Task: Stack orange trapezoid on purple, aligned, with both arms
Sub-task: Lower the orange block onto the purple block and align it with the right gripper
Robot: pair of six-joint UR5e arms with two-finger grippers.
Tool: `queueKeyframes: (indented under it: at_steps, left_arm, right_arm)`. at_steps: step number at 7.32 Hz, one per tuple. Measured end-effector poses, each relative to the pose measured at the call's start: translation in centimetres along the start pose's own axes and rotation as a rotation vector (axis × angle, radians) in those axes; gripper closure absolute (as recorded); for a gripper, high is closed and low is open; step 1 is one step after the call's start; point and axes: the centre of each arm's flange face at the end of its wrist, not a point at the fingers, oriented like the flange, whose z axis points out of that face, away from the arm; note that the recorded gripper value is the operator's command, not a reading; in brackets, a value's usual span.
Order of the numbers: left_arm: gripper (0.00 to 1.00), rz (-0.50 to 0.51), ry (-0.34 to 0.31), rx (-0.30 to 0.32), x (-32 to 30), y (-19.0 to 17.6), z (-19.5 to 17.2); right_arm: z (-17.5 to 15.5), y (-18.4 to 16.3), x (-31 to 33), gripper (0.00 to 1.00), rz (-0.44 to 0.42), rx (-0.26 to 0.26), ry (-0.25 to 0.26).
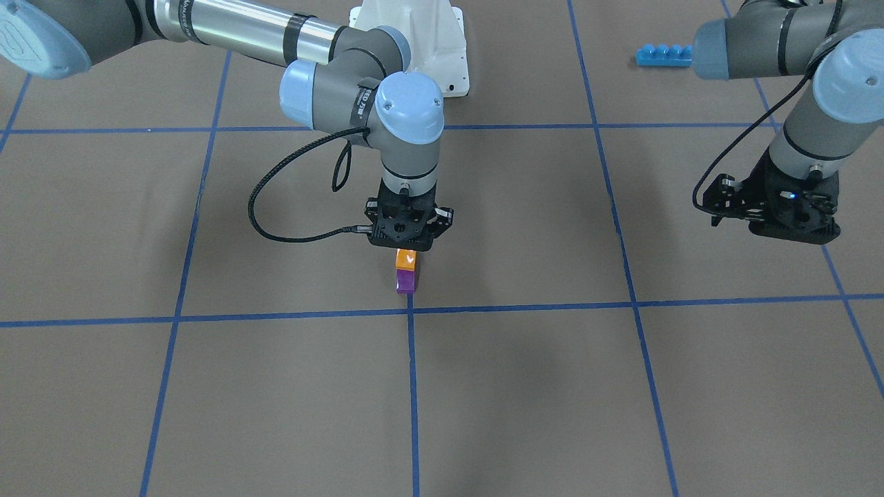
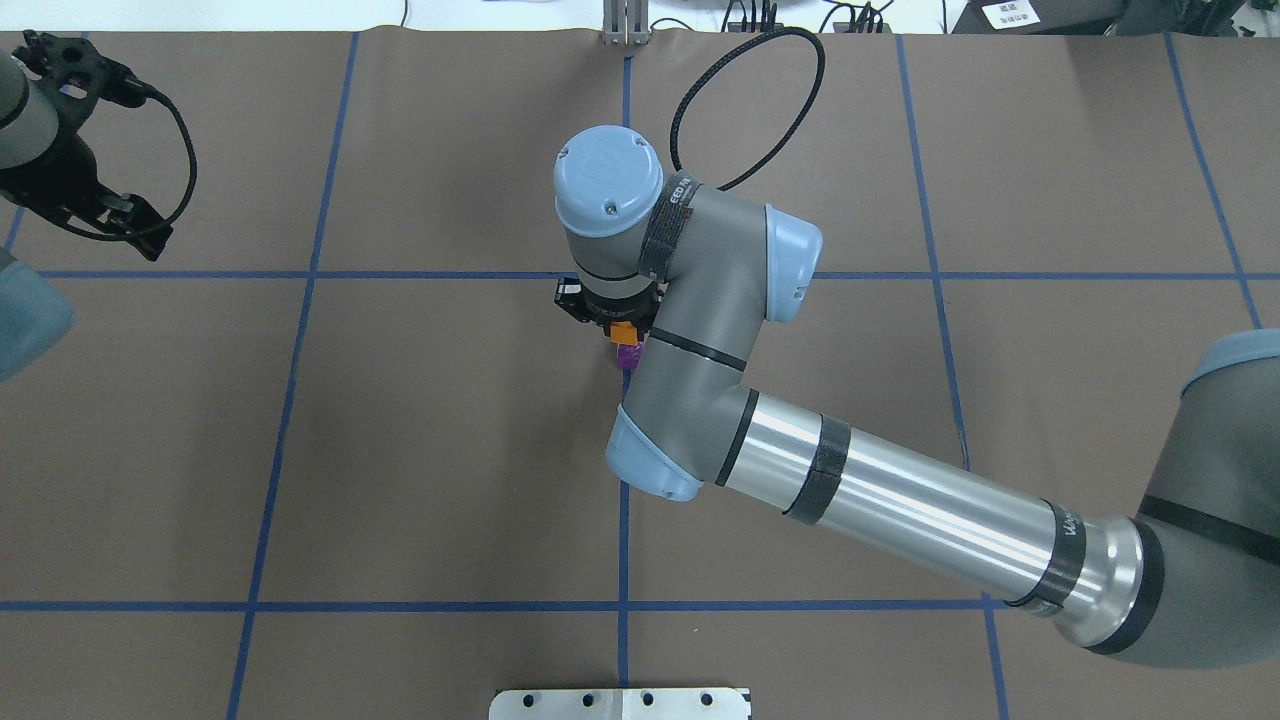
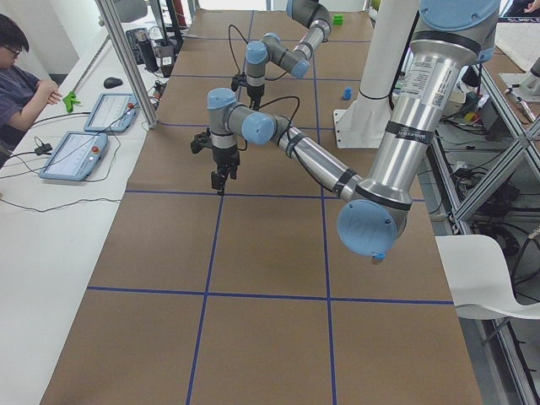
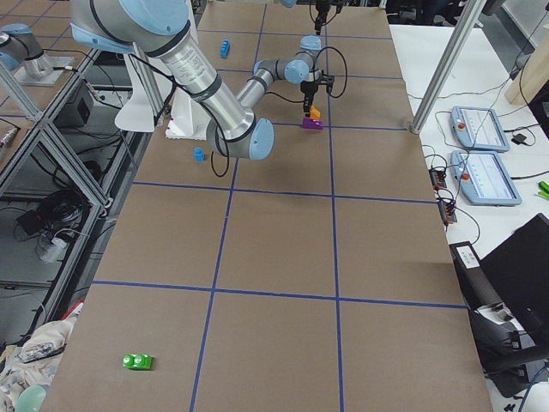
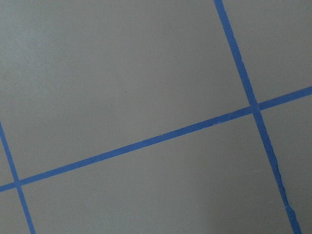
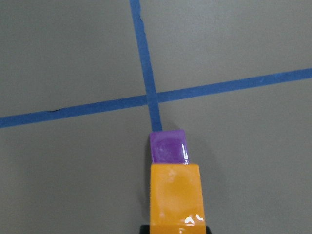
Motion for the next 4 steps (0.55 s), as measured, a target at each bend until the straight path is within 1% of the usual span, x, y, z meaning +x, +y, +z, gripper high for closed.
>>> queueKeyframes:
  at_steps: [2,4]
  left_arm:
    - [0.00,-0.001,-0.001,0.000,-0.02,0.00,0.04]
    - [0.00,-0.002,-0.001,-0.001,-0.06,0.03,0.09]
  right_arm:
    - [0.90,0.12,0.26,1.00,0.000,-0.006,0.015]
    - [1.22,0.15,0.22,1.00,-0.002,-0.008,0.017]
